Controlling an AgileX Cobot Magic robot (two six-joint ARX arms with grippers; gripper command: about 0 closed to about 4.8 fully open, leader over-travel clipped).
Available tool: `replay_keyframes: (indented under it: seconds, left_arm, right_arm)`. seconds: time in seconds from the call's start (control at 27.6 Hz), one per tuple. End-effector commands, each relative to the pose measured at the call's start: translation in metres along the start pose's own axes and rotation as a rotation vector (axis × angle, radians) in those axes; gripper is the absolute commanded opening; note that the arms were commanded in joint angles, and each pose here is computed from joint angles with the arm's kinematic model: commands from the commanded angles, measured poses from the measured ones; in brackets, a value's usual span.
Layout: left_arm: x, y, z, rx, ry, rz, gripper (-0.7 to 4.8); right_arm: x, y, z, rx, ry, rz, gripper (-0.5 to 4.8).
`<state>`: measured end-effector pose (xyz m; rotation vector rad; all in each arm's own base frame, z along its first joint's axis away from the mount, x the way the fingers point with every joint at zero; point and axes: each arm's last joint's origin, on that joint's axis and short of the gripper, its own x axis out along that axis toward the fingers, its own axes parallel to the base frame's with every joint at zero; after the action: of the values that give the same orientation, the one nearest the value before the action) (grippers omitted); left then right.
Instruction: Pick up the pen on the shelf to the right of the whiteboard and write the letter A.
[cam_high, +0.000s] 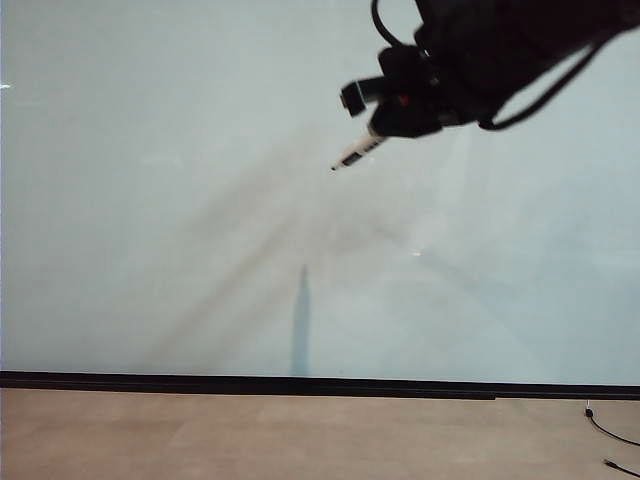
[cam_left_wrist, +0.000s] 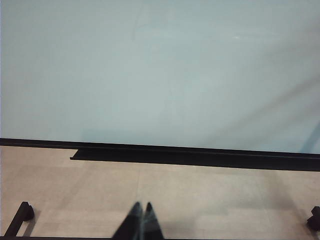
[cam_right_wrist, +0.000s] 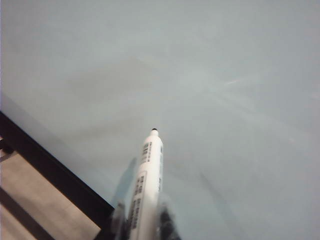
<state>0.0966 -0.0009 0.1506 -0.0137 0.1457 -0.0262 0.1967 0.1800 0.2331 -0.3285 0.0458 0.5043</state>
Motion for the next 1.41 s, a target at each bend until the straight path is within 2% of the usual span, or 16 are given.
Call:
replay_keyframes:
  seconds: [0.04, 0.25, 0.65, 1.41]
  left_arm:
    - [0.0, 0.0, 0.001, 0.004, -0.007, -0.001, -0.04]
    - [0.0, 0.0, 0.001, 0.004, -0.008, -0.001, -0.05]
    - [0.0, 0.0, 0.001, 0.004, -0.008, -0.001, -0.04]
    - [0.0, 0.0, 0.001, 0.004, -0.008, -0.001, -0.04]
  right_arm:
    - [0.005, -0.003, 0.016, -0.026, 0.003, 0.015, -0.03]
    - [0.021, -0.005, 0.033, -0.06, 0.018, 0.048, -0.03]
    - [0.054, -0.008, 0.038, -0.084, 0.035, 0.095, -0.03]
    - [0.065, -0.02, 0.05, -0.077, 0.012, 0.023, -0.03]
